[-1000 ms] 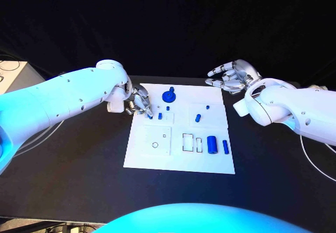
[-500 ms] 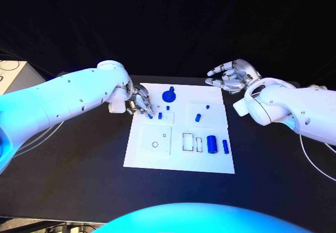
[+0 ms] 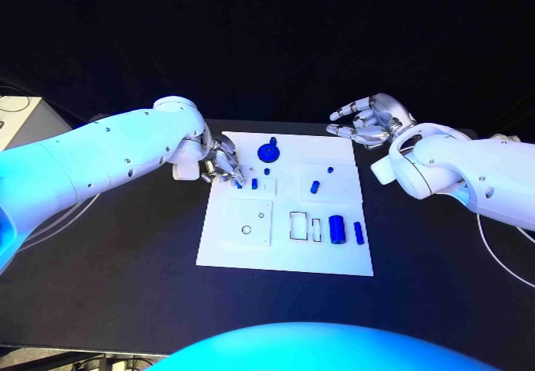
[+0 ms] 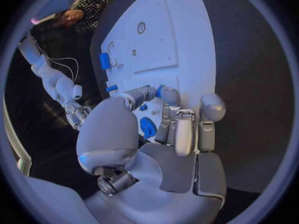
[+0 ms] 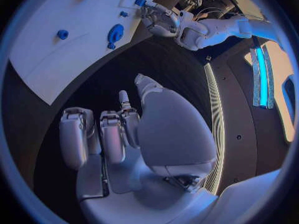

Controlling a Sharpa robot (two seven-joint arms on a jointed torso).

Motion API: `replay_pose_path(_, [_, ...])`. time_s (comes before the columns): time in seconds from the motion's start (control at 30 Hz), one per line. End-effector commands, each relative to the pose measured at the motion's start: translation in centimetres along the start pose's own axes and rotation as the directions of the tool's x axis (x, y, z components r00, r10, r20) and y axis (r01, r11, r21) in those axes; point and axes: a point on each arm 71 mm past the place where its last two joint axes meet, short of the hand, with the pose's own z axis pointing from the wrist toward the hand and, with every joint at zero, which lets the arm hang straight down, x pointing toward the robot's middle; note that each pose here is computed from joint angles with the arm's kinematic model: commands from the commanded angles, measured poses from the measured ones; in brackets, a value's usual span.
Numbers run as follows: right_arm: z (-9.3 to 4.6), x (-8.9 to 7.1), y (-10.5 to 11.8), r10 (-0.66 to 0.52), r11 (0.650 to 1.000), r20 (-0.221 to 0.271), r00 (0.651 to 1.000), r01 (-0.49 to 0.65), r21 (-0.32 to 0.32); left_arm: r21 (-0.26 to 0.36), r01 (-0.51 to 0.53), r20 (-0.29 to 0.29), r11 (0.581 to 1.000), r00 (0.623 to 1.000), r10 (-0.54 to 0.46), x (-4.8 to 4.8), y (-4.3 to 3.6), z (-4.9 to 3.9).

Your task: Assemble the parts on the task board

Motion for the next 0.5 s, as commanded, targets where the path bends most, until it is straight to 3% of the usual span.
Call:
replay_pose_path(0.03, [-0.03, 0.04, 0.05, -0.003, 1.0, -0.007, 1.0, 0.003, -0.008, -0.015, -0.007, -0.006, 1.0, 1.0, 0.007, 0.55, 0.35, 0.33])
replay_pose_path(0.5, [-0.03, 0.01, 0.04, -0.003, 1.0, -0.006, 1.0, 0.003, -0.009, -0.009, 0.019, 0.073, 1.0, 0.997, -0.018, 0.17, 1.27, -0.12])
